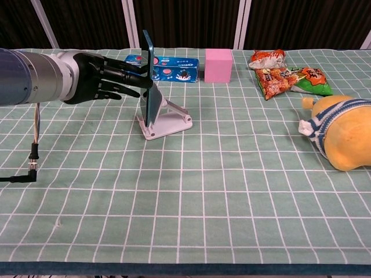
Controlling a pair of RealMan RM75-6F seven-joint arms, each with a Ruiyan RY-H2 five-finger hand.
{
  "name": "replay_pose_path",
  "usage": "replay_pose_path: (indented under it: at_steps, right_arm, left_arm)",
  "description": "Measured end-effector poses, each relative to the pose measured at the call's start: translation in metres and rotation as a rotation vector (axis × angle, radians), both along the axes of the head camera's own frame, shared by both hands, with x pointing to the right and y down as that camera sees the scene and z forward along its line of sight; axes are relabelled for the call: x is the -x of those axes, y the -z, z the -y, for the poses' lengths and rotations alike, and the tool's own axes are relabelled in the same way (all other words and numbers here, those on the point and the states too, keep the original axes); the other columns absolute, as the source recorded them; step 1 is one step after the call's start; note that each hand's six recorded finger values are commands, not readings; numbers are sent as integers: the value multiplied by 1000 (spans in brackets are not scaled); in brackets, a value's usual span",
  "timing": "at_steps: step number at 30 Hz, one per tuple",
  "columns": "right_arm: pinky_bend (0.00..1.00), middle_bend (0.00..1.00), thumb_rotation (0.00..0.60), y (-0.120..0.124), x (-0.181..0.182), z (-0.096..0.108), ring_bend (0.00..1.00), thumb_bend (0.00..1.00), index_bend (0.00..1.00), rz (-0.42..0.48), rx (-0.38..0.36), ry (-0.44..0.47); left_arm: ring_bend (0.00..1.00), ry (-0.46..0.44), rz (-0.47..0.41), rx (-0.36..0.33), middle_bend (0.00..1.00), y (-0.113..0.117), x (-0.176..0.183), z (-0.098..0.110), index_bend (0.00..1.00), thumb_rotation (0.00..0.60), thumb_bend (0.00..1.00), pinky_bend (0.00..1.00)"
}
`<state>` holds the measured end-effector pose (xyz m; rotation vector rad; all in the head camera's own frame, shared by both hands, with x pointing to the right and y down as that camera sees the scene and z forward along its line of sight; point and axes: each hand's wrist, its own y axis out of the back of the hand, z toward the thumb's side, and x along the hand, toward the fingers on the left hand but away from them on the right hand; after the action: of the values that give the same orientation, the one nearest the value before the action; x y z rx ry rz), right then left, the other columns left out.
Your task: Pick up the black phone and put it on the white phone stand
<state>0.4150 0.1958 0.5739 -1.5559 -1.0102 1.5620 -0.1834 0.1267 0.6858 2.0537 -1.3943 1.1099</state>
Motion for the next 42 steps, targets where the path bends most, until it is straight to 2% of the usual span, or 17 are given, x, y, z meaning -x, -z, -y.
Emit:
replay_pose_path:
  at_steps: [42]
  right_arm:
    - [140,0,600,0,0,0,0,425,8,1,-1,-1]
  left_arm:
    - [244,-2,7,39,726,-19,3,-4,659,600,493,30]
